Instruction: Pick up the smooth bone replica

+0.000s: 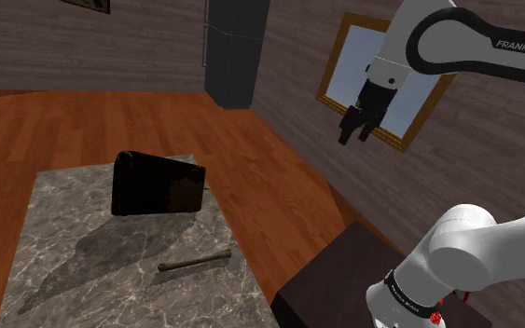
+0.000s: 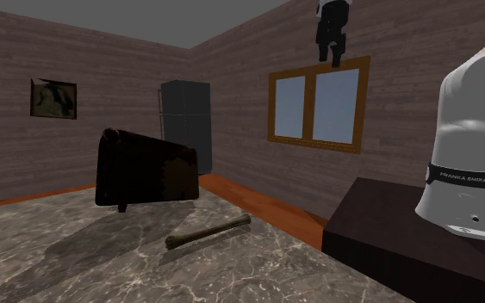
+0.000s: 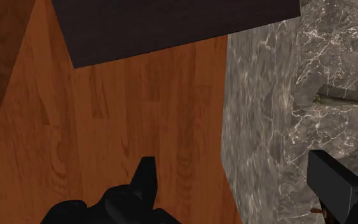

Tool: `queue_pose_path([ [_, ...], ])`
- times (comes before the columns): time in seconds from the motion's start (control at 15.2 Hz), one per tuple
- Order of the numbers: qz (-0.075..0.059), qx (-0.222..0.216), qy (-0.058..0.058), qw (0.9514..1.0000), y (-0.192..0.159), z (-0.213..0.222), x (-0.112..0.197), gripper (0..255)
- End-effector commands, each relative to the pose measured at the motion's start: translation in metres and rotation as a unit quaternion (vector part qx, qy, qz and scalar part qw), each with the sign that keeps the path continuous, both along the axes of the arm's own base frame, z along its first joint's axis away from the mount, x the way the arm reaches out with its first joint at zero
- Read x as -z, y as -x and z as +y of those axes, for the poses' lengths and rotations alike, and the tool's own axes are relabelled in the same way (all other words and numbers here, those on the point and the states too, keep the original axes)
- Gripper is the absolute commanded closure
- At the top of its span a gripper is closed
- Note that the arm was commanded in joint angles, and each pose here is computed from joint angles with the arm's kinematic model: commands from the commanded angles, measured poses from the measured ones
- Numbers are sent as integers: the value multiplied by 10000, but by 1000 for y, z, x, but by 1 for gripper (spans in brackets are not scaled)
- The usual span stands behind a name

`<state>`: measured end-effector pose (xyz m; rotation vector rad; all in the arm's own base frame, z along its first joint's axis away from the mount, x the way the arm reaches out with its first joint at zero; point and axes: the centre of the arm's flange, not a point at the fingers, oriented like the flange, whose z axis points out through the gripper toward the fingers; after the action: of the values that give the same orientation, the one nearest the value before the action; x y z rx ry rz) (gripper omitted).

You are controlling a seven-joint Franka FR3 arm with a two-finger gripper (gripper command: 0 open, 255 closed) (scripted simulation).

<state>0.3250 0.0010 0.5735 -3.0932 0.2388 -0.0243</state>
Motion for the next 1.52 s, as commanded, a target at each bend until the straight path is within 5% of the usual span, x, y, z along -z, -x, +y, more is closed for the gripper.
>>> queue_pose_path([
  [0.0, 0, 0, 0, 10000, 0, 0, 0, 0],
  [0.33, -31, -741, 56, 9972, -40, 31, 43, 0],
  [0.73, -68, -1624, 123, 9866, -81, 76, 95, 0],
  [1.06, -98, -2351, 178, 9718, -109, 117, 139, 0],
  [1.45, -134, -3205, 243, 9468, -135, 171, 191, 0],
])
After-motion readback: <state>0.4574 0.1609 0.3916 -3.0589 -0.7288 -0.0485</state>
